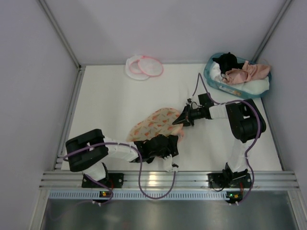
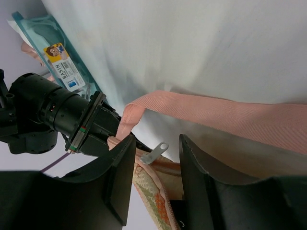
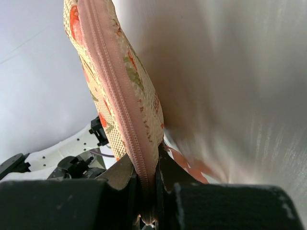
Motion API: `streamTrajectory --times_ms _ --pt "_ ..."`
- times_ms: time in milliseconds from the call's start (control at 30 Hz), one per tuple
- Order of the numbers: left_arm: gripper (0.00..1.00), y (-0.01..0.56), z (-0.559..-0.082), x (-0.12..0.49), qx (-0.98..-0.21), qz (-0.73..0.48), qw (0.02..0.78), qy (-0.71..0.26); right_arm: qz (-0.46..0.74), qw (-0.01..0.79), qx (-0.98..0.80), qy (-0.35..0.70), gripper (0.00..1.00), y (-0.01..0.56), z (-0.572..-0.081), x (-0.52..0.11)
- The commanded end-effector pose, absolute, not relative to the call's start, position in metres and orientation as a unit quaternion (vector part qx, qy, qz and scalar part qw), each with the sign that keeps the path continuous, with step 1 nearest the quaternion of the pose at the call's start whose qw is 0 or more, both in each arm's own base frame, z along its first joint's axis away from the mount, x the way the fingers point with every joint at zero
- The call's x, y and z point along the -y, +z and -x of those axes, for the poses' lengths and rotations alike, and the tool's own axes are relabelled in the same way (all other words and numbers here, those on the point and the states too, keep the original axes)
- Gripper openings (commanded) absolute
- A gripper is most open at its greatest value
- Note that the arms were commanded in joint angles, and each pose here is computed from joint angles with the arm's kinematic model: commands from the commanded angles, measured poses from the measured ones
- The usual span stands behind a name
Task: Place the bra in the laundry bag and zip it closed
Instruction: Zip the laundry bag at the center of the board.
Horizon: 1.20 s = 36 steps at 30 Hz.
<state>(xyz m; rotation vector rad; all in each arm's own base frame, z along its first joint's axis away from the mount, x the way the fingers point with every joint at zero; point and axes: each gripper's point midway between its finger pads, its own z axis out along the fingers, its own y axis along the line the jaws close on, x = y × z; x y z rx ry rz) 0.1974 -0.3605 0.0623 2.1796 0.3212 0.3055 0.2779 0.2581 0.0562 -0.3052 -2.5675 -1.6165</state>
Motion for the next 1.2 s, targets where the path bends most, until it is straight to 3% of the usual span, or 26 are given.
streamTrajectory --times_ms 0,467,700,967,1167 --pt "0.47 0.082 -0.209 0.372 -0.116 -0.861 0.469 0.161 0.067 0.026 0.826 -0.558 0.0 0.084 -0.277 -0.266" --pt "0.34 0.087 -0.222 0.378 -0.113 -0.853 0.471 0.196 0.065 0.023 0.825 -0.561 0.0 0.084 -0.276 -0.266" --pt "0.22 0.093 -0.221 0.378 -0.116 -0.849 0.479 0.192 0.068 0.024 0.826 -0.559 0.0 0.082 -0.279 -0.267" --pt "0.0 0.085 -0.206 0.359 -0.121 -0.866 0.458 0.161 0.065 0.019 0.829 -0.556 0.0 0.082 -0.284 -0.266" --pt "0.0 0.076 -0.187 0.344 -0.16 -0.891 0.414 0.093 0.07 0.004 0.83 -0.553 0.0 0.084 -0.296 -0.259"
